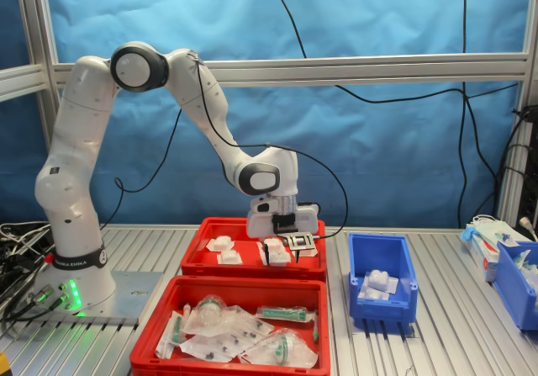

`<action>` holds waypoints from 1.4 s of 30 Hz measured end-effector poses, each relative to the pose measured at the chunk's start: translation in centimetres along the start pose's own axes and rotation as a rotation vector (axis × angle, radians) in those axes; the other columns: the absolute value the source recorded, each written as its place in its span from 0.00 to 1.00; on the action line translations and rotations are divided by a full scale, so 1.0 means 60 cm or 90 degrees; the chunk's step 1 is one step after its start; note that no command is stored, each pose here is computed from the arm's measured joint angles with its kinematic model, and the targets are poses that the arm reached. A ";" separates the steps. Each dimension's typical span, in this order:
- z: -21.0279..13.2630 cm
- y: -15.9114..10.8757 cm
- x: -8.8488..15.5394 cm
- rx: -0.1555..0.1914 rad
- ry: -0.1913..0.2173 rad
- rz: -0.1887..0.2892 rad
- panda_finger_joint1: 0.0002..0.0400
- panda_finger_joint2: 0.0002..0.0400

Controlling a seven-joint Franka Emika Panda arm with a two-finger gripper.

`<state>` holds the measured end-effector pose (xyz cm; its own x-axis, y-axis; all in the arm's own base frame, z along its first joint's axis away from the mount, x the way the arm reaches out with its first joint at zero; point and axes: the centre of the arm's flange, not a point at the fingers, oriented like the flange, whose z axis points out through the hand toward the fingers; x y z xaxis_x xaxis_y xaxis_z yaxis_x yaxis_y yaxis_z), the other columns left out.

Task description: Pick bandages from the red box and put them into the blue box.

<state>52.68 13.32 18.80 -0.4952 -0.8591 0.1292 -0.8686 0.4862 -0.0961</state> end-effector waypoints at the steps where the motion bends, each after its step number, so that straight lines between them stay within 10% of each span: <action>1: 0.001 0.001 -0.001 0.000 0.000 -0.001 1.00 1.00; 42: -0.002 0.062 -0.049 0.002 0.000 -0.056 1.00 1.00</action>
<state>50.92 17.67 18.16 -0.4172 -0.8983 0.1375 -0.9085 0.4086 -0.0876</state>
